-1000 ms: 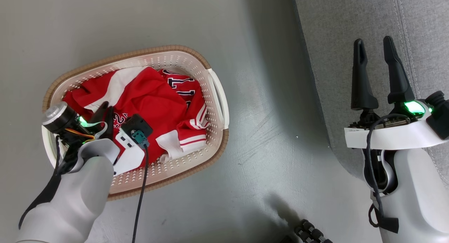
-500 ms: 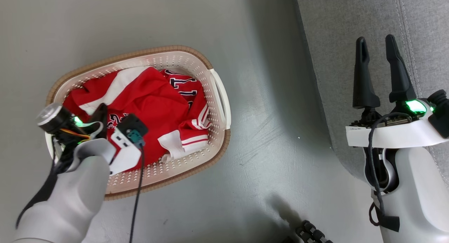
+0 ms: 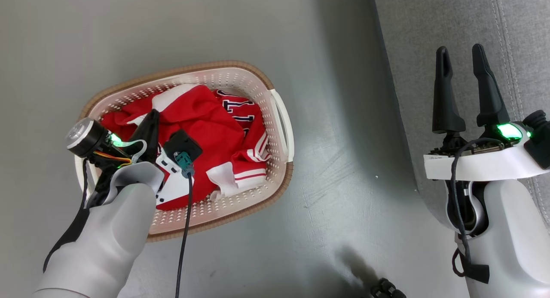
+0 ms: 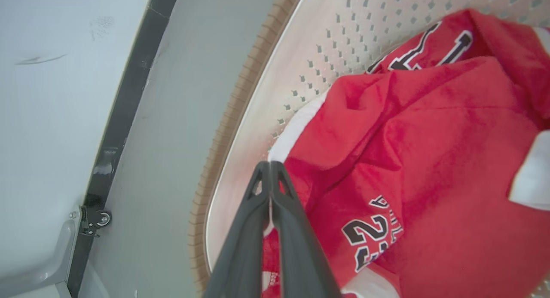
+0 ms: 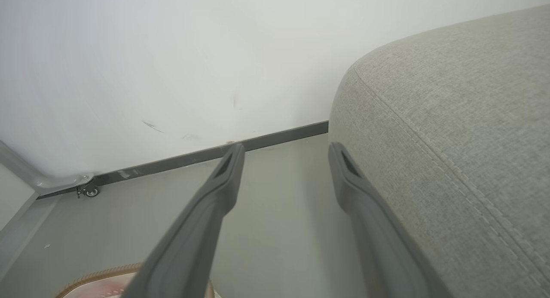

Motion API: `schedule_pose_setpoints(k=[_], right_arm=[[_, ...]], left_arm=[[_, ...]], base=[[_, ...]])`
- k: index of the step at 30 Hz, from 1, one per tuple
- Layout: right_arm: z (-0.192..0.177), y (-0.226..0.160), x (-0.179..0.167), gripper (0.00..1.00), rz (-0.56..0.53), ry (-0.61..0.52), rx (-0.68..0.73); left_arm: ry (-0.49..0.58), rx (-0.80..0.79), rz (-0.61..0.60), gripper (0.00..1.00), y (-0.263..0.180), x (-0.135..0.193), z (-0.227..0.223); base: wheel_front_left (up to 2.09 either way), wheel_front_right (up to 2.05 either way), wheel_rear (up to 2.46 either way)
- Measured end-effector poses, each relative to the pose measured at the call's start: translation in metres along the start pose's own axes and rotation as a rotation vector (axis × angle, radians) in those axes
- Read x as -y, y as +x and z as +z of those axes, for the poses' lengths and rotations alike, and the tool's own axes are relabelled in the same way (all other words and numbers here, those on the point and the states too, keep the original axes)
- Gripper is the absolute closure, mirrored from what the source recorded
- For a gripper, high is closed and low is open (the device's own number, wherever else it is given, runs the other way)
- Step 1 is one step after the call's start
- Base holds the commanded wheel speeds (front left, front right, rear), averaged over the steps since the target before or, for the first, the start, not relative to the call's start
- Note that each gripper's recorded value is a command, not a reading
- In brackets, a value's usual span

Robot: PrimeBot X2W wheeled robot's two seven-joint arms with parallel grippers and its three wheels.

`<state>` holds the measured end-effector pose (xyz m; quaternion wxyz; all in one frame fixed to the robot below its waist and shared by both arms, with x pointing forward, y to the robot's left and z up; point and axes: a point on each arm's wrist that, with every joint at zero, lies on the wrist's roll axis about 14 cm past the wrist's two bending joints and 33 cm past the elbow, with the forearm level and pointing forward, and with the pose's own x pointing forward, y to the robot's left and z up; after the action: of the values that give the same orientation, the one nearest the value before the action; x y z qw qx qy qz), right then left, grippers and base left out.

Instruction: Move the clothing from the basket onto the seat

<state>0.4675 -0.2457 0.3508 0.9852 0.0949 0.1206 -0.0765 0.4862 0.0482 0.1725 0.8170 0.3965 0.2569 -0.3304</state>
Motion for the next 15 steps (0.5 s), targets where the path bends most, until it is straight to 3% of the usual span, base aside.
schedule_pose_setpoints(k=[15], right_arm=[[0.014,0.004,-0.012,0.0,0.029,-0.019,0.036]], left_arm=[[-0.15,0.099,0.157,1.0,-0.029,-0.034,0.023]], base=[[0.0,0.0,0.0]])
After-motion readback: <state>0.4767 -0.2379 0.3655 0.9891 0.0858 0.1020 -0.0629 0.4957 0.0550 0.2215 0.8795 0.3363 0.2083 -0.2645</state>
